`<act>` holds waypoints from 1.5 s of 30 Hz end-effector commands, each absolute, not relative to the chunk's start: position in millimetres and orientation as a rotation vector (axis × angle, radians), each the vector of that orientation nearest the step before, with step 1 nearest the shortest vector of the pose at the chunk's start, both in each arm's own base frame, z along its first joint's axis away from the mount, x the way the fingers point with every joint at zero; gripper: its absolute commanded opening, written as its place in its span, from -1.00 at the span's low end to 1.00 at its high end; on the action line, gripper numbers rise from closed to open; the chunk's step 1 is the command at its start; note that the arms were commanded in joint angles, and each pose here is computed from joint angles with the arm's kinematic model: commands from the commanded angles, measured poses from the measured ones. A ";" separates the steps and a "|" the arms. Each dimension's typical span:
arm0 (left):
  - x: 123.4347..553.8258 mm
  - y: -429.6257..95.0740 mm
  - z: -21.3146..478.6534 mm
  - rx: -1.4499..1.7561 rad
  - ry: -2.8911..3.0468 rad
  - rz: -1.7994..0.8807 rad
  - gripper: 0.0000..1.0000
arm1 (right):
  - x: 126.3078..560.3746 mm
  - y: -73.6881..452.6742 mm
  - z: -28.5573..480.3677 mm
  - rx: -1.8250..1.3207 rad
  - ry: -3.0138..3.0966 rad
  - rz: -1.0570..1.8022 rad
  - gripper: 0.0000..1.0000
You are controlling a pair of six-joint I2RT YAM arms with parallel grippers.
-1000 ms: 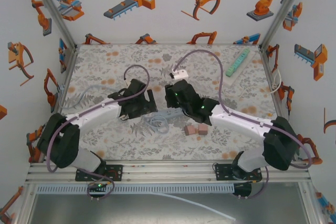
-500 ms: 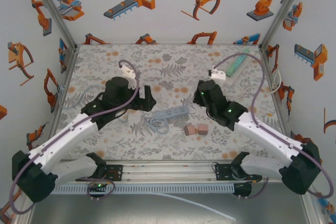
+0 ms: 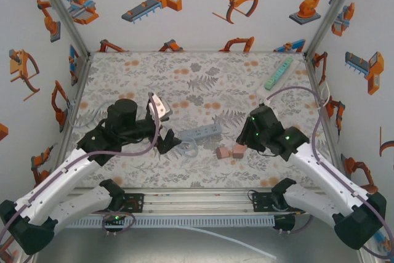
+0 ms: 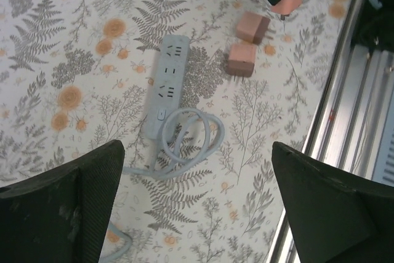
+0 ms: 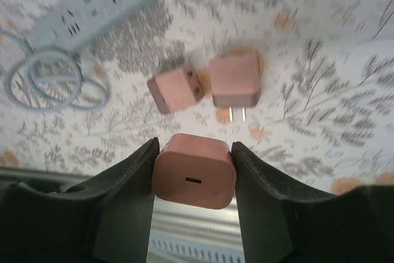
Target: Pull the plug off the socket
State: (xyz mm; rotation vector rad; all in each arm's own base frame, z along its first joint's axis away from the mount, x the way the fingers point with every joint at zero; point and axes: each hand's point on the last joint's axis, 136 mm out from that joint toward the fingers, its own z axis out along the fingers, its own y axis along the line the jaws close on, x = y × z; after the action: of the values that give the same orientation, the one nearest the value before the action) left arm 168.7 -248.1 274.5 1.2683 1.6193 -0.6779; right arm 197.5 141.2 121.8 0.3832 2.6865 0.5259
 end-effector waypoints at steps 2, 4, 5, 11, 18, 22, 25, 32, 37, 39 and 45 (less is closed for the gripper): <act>149.7 -242.5 268.4 1.454 1.460 -0.603 0.94 | 178.4 160.2 95.8 0.524 2.777 0.653 -0.47; 150.5 -241.1 265.7 1.449 1.476 -0.598 0.94 | 179.5 168.4 87.5 0.538 2.774 0.673 -0.47; 150.7 -241.1 262.8 1.448 1.487 -0.601 0.94 | 179.3 172.4 82.6 0.535 2.781 0.675 -0.47; 157.4 -235.7 238.2 1.448 1.548 -0.547 0.94 | 176.9 182.6 56.8 0.522 2.834 0.636 -0.42; 161.6 -237.6 237.0 1.419 1.517 -0.536 0.94 | 174.5 171.1 40.7 0.594 2.833 0.552 -0.17; 165.8 -241.6 234.8 1.413 1.526 -0.543 0.94 | 171.3 163.9 33.4 0.627 2.837 0.509 -0.07; 168.6 -243.5 232.3 1.411 1.537 -0.543 0.94 | 172.3 160.3 33.9 0.634 2.824 0.490 -0.02; 172.6 -246.6 232.5 1.410 1.525 -0.535 0.94 | 174.2 156.1 39.4 0.632 2.795 0.482 0.17; 173.3 -247.8 235.2 1.411 1.516 -0.536 0.94 | 185.3 154.2 63.4 0.586 2.732 0.474 0.16; 172.2 -247.8 237.4 1.414 1.510 -0.539 0.94 | 198.6 152.1 85.4 0.529 2.662 0.452 0.15; 168.7 -246.7 240.8 1.458 1.481 -0.520 0.94 | 251.0 121.6 149.3 0.382 2.399 0.165 0.18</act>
State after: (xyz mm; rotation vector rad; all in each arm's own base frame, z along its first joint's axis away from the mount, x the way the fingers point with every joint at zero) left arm 172.4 -244.7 230.4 1.4217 1.5406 -0.5294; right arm 227.6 151.6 122.3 0.4558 2.5386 0.4071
